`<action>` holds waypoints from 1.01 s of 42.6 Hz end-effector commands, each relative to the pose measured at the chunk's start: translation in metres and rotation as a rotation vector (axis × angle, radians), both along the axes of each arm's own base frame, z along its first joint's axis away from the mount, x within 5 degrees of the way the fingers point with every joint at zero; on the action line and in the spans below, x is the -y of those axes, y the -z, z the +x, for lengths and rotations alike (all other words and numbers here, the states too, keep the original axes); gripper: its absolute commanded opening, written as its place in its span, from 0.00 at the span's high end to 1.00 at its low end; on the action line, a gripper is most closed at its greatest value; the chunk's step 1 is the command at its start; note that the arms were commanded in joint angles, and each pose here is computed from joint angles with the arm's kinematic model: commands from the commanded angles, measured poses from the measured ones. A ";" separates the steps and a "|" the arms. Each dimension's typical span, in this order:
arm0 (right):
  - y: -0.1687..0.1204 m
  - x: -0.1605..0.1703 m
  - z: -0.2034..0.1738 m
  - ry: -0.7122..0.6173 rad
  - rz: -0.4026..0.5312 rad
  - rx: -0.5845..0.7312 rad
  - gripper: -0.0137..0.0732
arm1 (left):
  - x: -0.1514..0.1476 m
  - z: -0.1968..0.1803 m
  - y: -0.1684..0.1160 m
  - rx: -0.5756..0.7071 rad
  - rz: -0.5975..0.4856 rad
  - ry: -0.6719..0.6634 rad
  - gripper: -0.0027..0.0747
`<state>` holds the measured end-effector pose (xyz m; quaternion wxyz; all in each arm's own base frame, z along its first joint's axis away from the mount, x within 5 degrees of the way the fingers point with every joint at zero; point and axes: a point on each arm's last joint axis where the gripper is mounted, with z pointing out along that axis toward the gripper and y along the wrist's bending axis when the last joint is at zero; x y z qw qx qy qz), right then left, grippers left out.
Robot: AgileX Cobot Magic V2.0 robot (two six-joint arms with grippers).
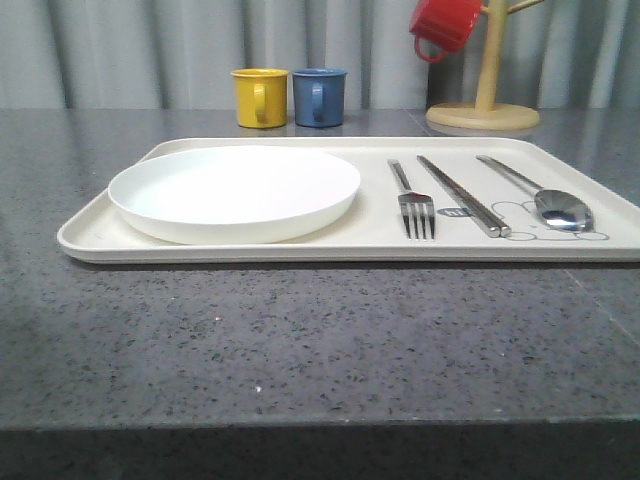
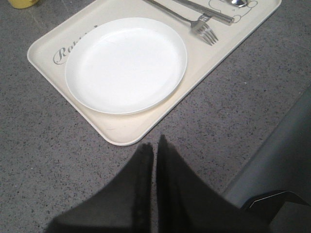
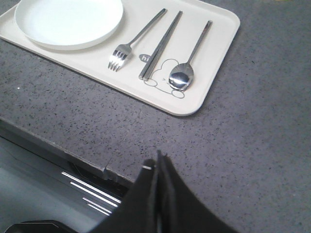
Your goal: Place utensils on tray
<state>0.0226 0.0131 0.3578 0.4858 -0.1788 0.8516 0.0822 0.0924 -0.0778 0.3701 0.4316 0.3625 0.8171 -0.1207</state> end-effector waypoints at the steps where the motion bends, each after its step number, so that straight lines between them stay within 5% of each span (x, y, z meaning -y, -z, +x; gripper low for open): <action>1: -0.011 -0.001 0.003 0.001 0.027 0.082 0.92 | 0.002 0.001 -0.014 0.063 -0.074 0.004 0.99; 25: -0.011 -0.001 0.003 0.000 0.026 0.077 0.92 | -0.003 -0.004 -0.018 0.090 -0.100 -0.001 0.99; 36: -0.011 -0.001 0.003 0.000 0.026 0.077 0.92 | -0.034 -0.010 -0.019 0.256 -0.225 -0.223 0.99; 43: -0.011 -0.001 0.003 0.000 0.026 0.077 0.92 | -0.055 -0.022 0.017 0.431 -0.291 -0.391 0.99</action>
